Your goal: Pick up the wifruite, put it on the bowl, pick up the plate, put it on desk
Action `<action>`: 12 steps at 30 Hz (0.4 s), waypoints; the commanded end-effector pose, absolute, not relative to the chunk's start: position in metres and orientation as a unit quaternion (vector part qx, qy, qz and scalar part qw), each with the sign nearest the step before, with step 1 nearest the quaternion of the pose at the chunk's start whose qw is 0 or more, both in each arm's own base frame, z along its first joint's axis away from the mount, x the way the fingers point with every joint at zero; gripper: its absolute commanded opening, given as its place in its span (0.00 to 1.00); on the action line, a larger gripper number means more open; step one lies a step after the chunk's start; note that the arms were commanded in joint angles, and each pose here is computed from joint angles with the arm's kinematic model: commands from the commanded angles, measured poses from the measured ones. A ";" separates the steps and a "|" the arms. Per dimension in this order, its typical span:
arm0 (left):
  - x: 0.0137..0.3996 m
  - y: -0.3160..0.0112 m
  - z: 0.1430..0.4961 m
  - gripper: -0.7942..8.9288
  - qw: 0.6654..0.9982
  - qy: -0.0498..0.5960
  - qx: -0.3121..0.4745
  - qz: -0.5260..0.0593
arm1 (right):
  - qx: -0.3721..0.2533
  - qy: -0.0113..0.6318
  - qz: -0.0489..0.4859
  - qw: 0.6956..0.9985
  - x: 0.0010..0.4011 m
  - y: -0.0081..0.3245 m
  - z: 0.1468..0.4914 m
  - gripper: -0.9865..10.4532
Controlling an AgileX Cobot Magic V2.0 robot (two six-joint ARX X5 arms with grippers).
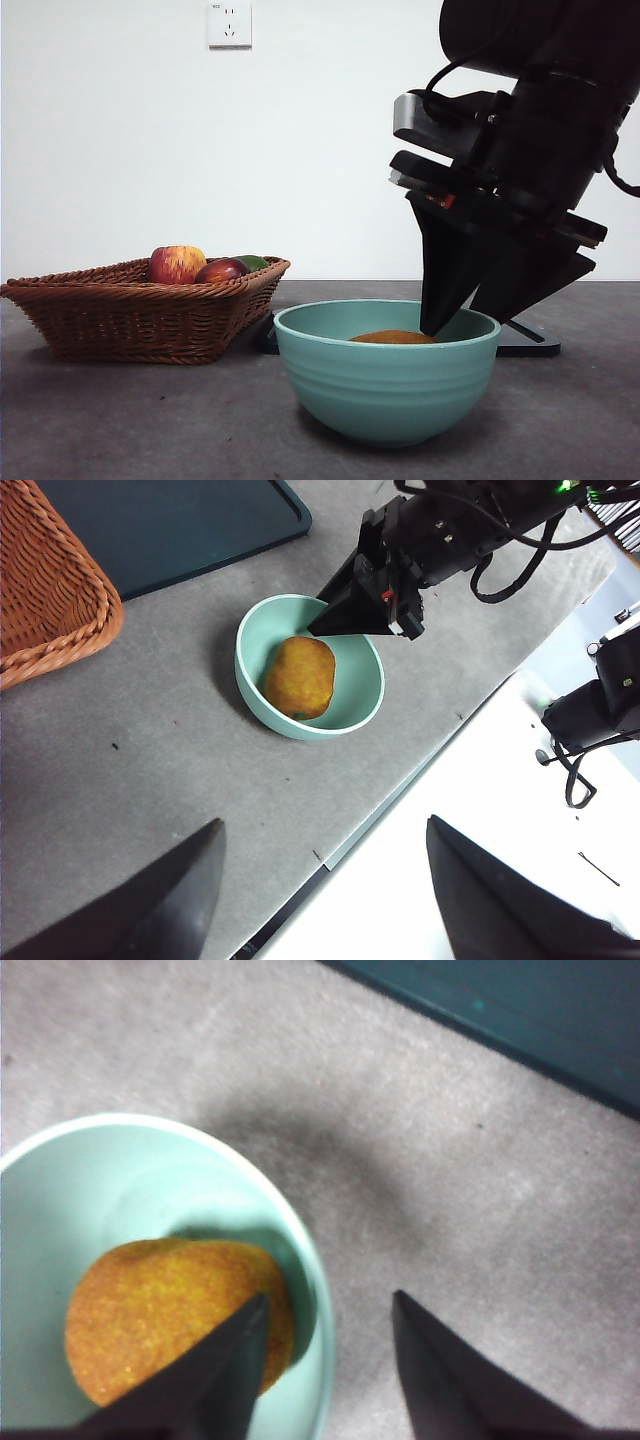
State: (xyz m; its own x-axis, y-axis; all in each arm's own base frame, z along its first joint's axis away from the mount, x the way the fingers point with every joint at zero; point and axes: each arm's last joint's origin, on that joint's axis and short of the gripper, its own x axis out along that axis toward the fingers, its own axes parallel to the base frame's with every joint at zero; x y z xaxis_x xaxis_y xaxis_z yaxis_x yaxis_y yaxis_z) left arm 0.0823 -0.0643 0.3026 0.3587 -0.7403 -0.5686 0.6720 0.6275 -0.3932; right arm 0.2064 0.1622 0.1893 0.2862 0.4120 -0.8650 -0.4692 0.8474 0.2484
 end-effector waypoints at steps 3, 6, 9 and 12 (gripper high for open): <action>0.083 -0.065 0.305 0.40 0.823 0.362 -0.039 -0.435 | -0.024 0.530 0.277 0.801 0.207 0.166 0.188 0.12; 0.083 -0.065 0.305 0.40 0.823 0.362 -0.039 -0.435 | -0.024 0.529 0.278 0.801 0.207 0.166 0.188 0.11; 0.083 -0.065 0.305 0.40 0.824 0.360 -0.037 -0.437 | -0.022 0.526 0.281 0.802 0.207 0.167 0.191 0.10; 0.083 -0.065 0.305 0.40 0.824 0.360 -0.037 -0.437 | -0.017 0.515 0.287 0.807 0.209 0.168 0.201 0.10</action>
State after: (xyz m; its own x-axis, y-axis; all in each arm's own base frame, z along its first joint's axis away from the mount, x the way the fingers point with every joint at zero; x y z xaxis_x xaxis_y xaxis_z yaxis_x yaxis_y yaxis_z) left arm 0.0823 -0.0643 0.3026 0.3584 -0.7406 -0.5684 0.6749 0.6262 -0.3904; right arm 0.2073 0.1632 0.1928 0.2856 0.4186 -0.8621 -0.4717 0.8444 0.2538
